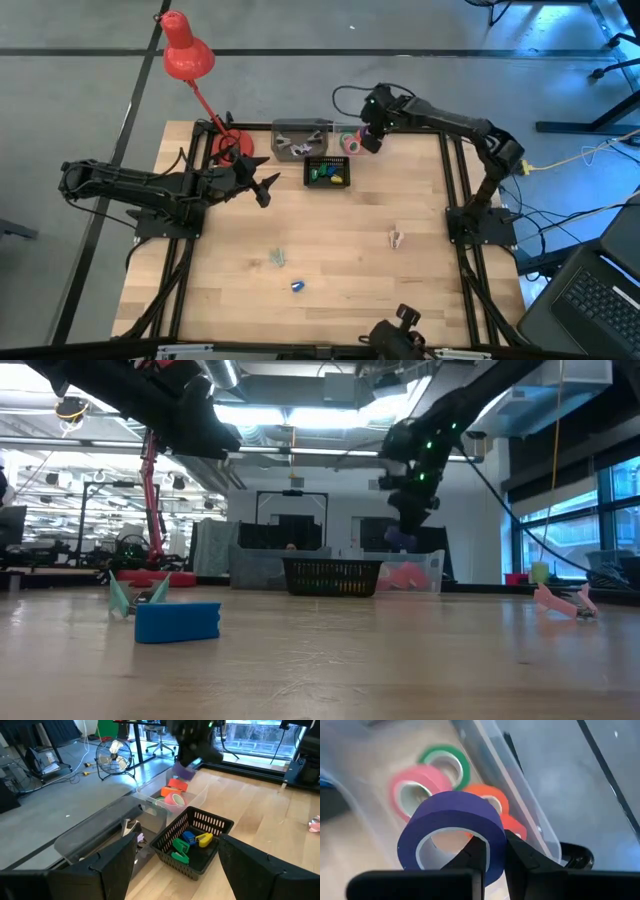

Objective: Pick and place Stapler, Stapler remover, tape
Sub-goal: Put the purple tape into the transparent bin

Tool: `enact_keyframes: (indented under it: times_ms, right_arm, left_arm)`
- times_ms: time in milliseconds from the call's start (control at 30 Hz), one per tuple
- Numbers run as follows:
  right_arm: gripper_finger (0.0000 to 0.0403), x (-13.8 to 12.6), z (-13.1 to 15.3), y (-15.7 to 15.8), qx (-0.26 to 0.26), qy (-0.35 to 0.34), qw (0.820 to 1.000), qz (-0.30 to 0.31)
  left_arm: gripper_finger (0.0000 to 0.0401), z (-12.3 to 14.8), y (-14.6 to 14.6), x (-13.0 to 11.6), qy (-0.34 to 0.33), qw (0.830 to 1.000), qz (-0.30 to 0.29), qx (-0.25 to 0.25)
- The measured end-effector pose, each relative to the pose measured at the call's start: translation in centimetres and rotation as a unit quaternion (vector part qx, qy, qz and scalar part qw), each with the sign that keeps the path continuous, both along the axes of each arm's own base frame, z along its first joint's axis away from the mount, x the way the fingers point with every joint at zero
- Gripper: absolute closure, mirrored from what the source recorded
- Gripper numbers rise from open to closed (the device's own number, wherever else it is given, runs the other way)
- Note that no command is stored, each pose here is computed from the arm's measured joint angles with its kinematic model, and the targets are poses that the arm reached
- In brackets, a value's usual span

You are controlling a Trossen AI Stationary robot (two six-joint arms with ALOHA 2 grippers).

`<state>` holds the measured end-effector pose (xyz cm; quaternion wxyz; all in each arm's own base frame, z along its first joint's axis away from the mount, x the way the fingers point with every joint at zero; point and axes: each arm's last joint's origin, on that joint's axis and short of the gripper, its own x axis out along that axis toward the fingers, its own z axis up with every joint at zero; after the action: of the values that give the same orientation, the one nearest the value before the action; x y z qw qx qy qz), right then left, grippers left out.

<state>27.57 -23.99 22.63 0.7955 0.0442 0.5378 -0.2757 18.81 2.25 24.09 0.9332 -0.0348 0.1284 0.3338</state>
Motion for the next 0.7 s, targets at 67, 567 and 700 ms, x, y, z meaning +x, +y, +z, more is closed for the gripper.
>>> enact_keyframes:
  times_ms: [67, 567, 700]
  right_arm:
    - [0.0366, 0.3, -1.2, -0.3, 0.002, 0.02, 1.0, -0.006]
    - [0.0366, 1.3, -4.9, -1.2, 0.028, 0.049, 0.998, -0.016]
    - [0.0315, 1.1, -4.2, -0.9, 0.025, 0.042, 0.999, -0.024]
  left_arm:
    - [0.0132, 0.0, 0.0, 0.0, 0.0, 1.0, 0.0, 0.0]
    - [0.0132, 0.0, 0.0, 0.0, -0.002, 1.0, 0.001, -0.003]
    - [0.0132, 0.0, 0.0, 0.0, -0.002, 1.0, 0.0, -0.003]
